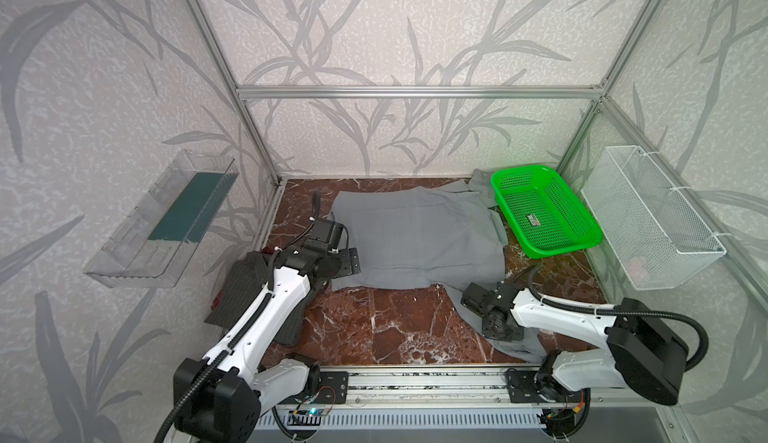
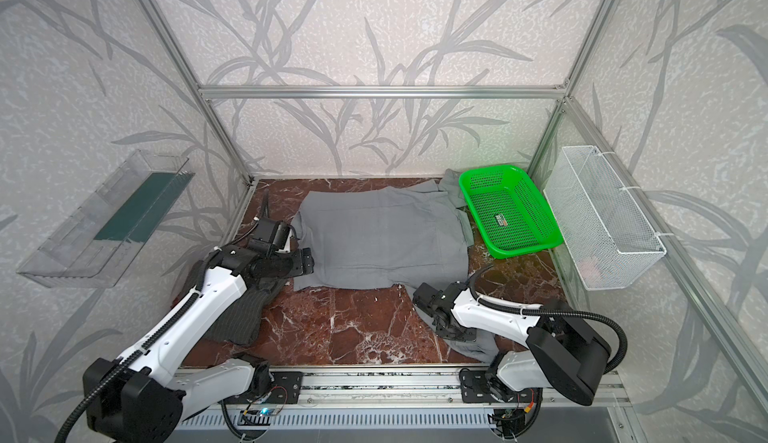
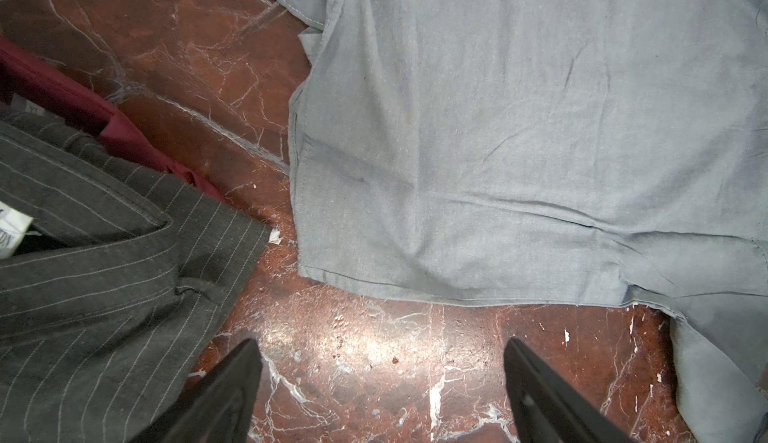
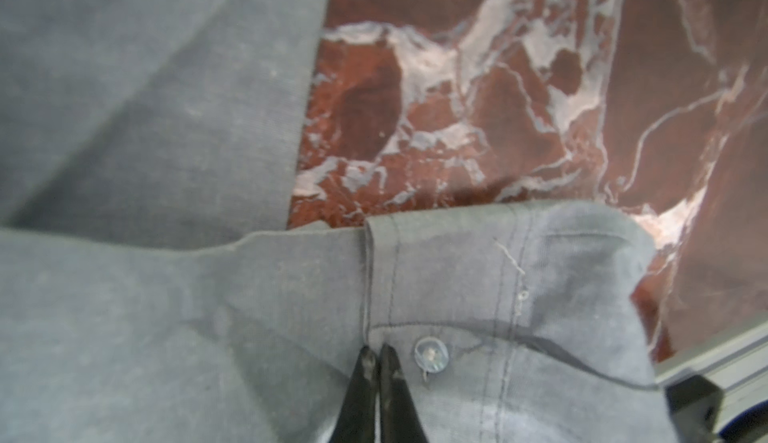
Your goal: Fold and stack the long sleeve shirts
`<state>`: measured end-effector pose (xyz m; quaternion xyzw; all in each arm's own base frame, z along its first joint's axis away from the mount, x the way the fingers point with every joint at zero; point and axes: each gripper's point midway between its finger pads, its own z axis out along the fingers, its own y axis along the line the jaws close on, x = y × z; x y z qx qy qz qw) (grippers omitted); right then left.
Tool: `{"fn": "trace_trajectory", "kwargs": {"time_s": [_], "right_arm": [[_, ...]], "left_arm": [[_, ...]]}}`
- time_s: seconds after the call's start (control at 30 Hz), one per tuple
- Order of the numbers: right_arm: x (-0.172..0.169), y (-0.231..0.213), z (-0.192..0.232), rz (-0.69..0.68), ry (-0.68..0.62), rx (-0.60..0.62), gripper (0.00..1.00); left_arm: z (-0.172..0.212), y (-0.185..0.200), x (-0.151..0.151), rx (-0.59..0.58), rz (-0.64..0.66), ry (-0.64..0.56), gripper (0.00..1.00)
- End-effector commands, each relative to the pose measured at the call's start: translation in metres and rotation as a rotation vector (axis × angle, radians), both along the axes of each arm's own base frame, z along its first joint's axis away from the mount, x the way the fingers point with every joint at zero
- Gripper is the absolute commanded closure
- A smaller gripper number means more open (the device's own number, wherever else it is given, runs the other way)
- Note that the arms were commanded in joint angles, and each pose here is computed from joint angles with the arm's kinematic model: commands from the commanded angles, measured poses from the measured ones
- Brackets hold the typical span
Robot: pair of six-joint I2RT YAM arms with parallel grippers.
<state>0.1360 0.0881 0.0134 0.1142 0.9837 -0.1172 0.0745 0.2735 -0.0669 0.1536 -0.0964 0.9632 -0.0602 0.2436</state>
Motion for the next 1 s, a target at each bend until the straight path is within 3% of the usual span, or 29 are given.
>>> {"fn": "trace_trajectory", "kwargs": {"time_s": [0.0, 0.37, 0.5, 0.53, 0.6, 0.67, 0.8, 0.97], "right_arm": [[-0.006, -0.012, 0.001, -0.018, -0.004, -0.033, 0.99], [0.000, -0.021, 0.045, -0.023, -0.082, -0.042, 1.00], [0.001, -0.010, 0.046, 0.017, -0.087, 0.035, 0.99], [-0.001, -0.008, 0.045, 0.016, -0.078, 0.046, 0.92], [-0.006, -0.007, 0.040, 0.012, -0.055, 0.058, 0.65], [-0.009, -0.005, 0.034, 0.019, -0.027, 0.059, 0.54], [-0.013, -0.004, 0.029, 0.029, 0.011, 0.050, 0.41], [-0.020, -0.008, 0.016, 0.035, 0.058, 0.016, 0.39]], "left_arm": [[-0.002, 0.002, -0.004, 0.013, -0.009, 0.008, 0.09], [0.000, 0.002, -0.005, 0.012, -0.008, 0.000, 0.09], [0.000, 0.002, -0.006, 0.009, -0.011, -0.001, 0.09], [0.000, 0.002, -0.005, 0.008, -0.010, -0.003, 0.09], [0.000, 0.001, -0.006, 0.006, -0.011, -0.002, 0.09], [0.002, 0.002, -0.006, 0.006, -0.011, -0.006, 0.09], [0.002, 0.002, -0.006, 0.007, -0.011, -0.009, 0.09], [0.002, 0.003, -0.007, 0.009, -0.010, -0.012, 0.09]]}}
